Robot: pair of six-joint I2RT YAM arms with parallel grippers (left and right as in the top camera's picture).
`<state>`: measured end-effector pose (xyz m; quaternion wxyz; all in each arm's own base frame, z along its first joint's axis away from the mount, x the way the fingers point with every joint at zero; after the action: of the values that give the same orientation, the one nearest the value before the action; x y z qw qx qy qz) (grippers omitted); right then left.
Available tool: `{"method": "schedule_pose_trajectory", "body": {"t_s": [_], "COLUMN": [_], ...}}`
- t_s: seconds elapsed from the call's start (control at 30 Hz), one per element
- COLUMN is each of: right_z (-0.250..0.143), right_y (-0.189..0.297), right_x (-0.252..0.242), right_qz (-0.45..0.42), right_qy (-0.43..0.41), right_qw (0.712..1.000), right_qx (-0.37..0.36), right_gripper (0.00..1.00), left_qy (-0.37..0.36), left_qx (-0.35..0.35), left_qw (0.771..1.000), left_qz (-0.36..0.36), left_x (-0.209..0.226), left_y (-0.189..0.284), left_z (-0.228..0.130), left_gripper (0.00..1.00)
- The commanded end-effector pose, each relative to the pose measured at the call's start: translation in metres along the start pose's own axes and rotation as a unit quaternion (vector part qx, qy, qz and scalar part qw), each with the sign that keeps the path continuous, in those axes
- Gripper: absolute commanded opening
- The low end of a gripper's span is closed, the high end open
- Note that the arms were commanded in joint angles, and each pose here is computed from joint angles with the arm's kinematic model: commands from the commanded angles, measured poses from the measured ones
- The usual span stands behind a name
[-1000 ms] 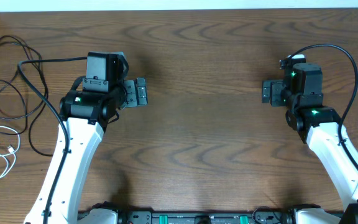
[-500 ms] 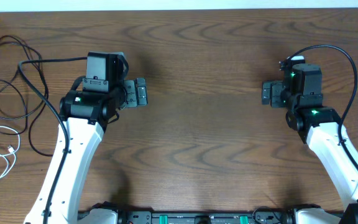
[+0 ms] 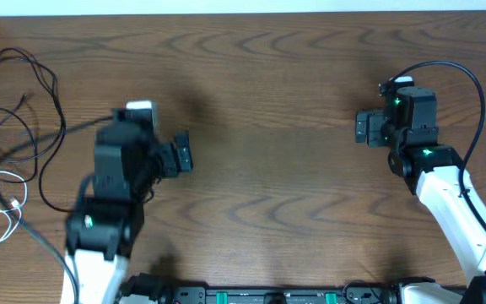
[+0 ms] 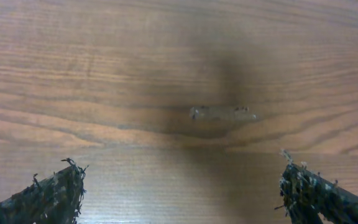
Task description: Untangle cables
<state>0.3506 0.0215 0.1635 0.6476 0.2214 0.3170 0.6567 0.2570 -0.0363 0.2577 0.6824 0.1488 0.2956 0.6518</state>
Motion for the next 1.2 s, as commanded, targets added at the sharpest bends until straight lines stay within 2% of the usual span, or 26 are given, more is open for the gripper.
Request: {"method": "schedule_pose_trajectory", "body": {"t_s": [0.0,0.23,0.53,0.8,0.9,1.0,1.17], "right_z": [0.005,0.005,0.005,0.005,0.005,0.005,0.005], "right_y": [0.001,0.001,0.001,0.001,0.001,0.001,0.001], "right_x": [0.000,0.000,0.000,0.000,0.000,0.000,0.000], "right_qz": [-0.004,-0.004,-0.004,-0.004,-0.004,-0.004,-0.004], "right_qy": [0.007,0.007,0.007,0.007,0.007,0.007,0.007], "right_qw": [1.000,1.000,1.000,1.000,1.000,1.000,1.000], "right_qx": [-0.005,-0.005,-0.005,-0.005,-0.005,-0.005,-0.005], "right_gripper": [0.99,0.99,0.99,0.99,0.99,0.99,0.99], "left_qy": [-0.001,-0.002,0.001,-0.002,-0.003,-0.005,-0.006], "left_qx": [-0.073,-0.257,-0.330,-0.317,-0.289,-0.225,-0.225], "left_qw": [0.997,0.963,0.939,0.944,0.954,0.972,0.972], "left_qz": [-0.023,-0.083,-0.098,-0.092,-0.084,-0.068,-0.071], "left_x": [0.004,0.003,0.015,0.021,0.026,0.031,0.030], "left_y": [0.011,0.042,0.046,0.016,-0.001,-0.014,-0.014], "left_z": [-0.018,-0.030,-0.065,-0.088,-0.105,-0.126,-0.126], "left_gripper": [0.98,0.98,0.98,0.98,0.98,0.98,0.98]}}
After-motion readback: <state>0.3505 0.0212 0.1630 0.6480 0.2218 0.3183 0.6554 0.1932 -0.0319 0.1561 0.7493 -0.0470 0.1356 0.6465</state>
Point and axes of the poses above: each gripper's point midway between its finger pads, its own y axis back along the fingers, its own x axis along the line the jaws close on, z = x × y, the point moved 5 cm from there along y, back along the fingers, and after that the axes turned 4 degrees about y, right-handed, at the moved point
